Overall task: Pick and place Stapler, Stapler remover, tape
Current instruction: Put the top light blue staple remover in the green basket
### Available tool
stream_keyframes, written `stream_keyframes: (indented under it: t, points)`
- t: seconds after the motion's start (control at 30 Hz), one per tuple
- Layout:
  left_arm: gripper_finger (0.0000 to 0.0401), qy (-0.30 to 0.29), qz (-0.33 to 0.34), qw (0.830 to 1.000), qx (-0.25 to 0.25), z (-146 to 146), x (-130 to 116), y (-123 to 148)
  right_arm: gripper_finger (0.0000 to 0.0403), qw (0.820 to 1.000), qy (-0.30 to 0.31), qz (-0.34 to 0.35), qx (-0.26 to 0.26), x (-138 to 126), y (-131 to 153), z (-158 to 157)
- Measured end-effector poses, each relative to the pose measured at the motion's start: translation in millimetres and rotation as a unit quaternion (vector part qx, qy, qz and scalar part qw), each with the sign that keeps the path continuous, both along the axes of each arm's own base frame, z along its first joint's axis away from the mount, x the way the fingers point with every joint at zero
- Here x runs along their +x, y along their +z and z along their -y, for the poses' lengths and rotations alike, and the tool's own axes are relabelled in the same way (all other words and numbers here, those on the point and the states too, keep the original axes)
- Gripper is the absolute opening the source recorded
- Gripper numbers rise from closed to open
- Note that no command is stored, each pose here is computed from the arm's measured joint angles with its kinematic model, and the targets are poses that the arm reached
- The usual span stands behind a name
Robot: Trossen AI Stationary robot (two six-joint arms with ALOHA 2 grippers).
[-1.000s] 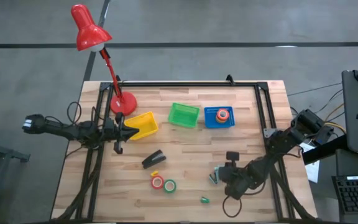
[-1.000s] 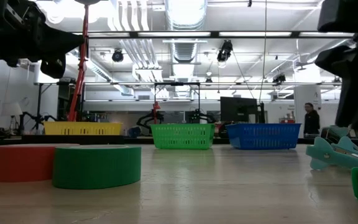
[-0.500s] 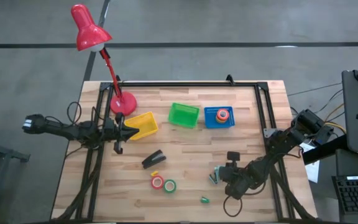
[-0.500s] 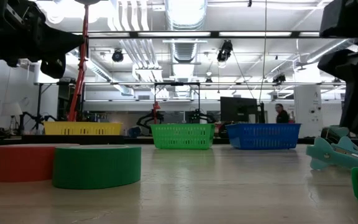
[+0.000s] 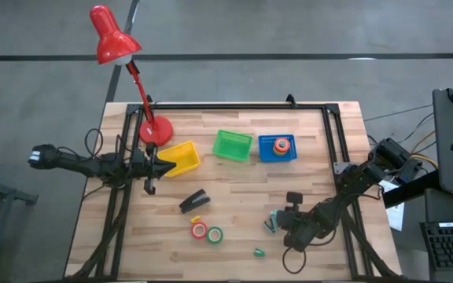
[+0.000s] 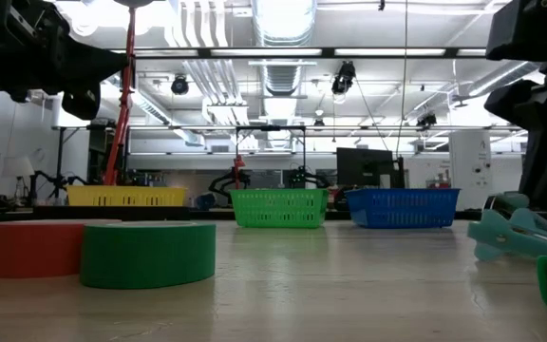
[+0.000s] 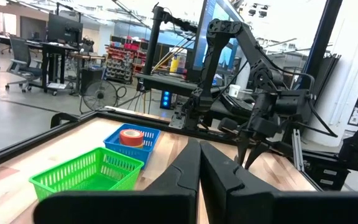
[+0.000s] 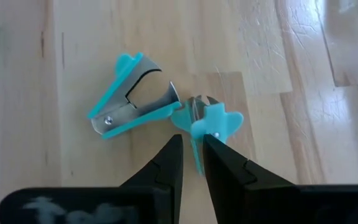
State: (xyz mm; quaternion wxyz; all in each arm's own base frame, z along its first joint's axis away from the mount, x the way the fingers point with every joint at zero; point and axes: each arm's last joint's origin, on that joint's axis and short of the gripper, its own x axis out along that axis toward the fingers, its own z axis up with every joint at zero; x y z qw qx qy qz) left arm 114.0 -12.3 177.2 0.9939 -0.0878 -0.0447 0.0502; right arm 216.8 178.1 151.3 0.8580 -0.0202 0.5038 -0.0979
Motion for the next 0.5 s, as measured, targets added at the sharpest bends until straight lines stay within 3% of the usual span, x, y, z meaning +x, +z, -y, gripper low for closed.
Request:
stream_keyframes:
  t: [0.5]
  points:
    - [0.0010,0.000,0.000,1.000,0.000,0.0,0.0,-0.1,0.0057,0.999,-0.016,0.034,0.002,2.7,-1.5,0.1]
